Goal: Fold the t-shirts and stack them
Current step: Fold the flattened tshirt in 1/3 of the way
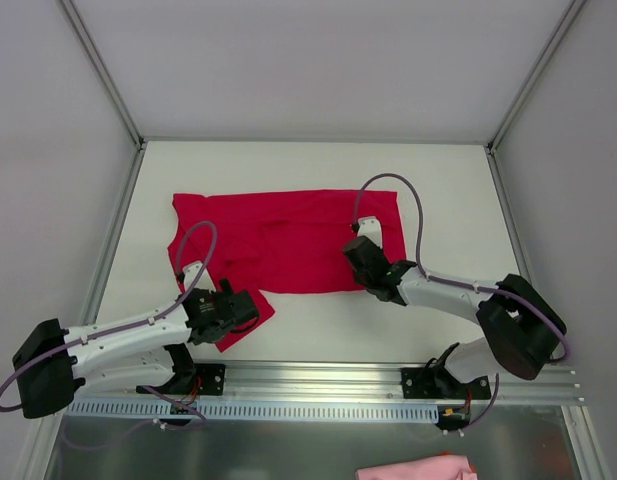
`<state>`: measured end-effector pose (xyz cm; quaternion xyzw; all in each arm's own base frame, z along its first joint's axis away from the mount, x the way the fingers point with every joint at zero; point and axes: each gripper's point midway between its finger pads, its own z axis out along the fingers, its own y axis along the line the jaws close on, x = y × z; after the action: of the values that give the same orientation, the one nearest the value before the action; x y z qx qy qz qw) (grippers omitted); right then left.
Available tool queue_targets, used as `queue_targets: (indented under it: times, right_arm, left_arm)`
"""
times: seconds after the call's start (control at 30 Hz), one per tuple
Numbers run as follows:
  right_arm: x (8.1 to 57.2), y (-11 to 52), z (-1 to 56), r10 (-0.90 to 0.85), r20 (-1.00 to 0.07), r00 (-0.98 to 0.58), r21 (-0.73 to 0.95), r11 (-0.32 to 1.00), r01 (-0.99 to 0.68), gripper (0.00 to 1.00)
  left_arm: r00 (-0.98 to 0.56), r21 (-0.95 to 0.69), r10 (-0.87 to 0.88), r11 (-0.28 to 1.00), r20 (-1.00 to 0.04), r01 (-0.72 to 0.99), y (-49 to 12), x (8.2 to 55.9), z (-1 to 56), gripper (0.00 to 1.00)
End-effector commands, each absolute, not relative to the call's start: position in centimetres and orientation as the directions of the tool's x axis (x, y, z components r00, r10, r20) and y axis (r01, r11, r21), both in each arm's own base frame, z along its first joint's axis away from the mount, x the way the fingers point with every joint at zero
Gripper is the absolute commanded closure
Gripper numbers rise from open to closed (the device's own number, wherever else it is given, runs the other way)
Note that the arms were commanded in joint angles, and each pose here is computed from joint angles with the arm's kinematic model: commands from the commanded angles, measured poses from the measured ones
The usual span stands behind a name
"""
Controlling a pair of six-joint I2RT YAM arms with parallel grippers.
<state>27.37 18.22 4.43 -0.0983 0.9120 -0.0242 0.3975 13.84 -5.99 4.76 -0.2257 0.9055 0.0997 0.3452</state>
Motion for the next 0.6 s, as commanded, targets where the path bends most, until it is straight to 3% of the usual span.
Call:
queue_targets:
  times: [0.0, 0.37, 0.57]
  right_arm:
    - [27.8, 18.1, 5.4, -0.175, -0.75, -0.638, -0.106, 0.984, -0.146, 0.62]
    - [27.5, 17.4, 5.4, -0.173, -0.751, -0.637, -0.117, 0.985, -0.13, 0.6]
    - [27.6, 17.5, 5.3, -0.178, -0.749, -0.638, -0.118, 0.984, -0.136, 0.6]
  left_arm:
    - [-0.633, -0.034, -0.392, 0.865, -0.667, -0.5, -6.4, 13.8, 4.6, 0.11]
    - [-0.66, -0.023, -0.372, 0.88, -0.653, -0.474, -8.1, 13.7, 3.0, 0.11]
    - [-0.644, 0.023, -0.322, 0.884, -0.694, -0.467, -8.5, 14.5, 3.8, 0.11]
